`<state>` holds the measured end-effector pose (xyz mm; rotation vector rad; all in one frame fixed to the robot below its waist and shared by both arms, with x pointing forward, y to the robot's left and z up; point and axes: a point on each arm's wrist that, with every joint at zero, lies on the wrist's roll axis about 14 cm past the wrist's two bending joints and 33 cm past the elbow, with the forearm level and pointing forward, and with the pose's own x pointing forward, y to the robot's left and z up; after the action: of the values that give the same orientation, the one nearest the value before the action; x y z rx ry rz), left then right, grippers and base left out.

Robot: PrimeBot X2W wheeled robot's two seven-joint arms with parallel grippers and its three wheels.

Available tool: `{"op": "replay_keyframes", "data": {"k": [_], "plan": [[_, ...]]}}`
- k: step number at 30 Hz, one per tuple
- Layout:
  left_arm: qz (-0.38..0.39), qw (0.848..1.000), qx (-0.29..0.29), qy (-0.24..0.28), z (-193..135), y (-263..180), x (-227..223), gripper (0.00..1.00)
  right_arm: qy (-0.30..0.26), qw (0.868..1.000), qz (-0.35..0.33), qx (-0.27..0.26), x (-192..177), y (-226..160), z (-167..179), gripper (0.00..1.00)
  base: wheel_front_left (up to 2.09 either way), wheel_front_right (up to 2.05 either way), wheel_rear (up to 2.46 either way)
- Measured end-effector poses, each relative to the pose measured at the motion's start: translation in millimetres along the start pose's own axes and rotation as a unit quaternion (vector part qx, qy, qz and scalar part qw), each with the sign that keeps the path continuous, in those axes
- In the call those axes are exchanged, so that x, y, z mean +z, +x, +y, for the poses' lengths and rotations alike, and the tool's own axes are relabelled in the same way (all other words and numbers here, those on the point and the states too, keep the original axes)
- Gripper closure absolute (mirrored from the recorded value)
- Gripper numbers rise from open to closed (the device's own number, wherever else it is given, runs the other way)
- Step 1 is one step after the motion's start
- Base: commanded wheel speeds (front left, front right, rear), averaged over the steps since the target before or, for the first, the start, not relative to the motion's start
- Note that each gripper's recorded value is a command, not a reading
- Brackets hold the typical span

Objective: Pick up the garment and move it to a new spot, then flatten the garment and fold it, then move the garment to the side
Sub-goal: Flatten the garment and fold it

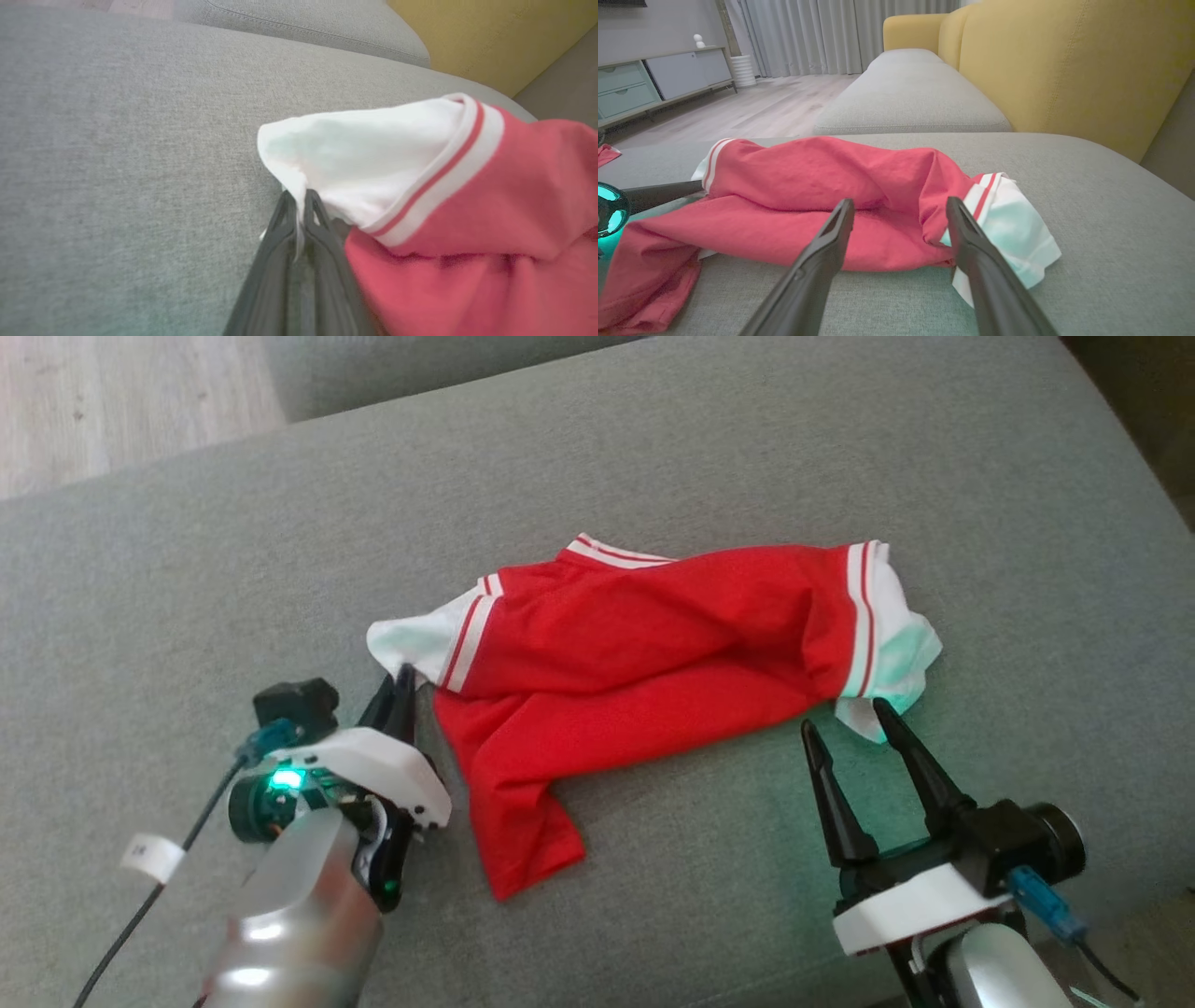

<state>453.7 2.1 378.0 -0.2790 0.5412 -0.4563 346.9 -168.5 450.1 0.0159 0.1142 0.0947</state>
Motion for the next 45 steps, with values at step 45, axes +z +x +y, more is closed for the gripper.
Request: {"op": "replay_keyframes", "data": {"k": [45], "plan": [[-0.299, 0.909, -0.208, 0.202, -176.1, -28.5, 199.6, 1.0, 0.027, 0.997, -0.03, -0.07, 15.1, -29.8, -34.2, 0.0, 0.0, 0.0, 0.0]]}}
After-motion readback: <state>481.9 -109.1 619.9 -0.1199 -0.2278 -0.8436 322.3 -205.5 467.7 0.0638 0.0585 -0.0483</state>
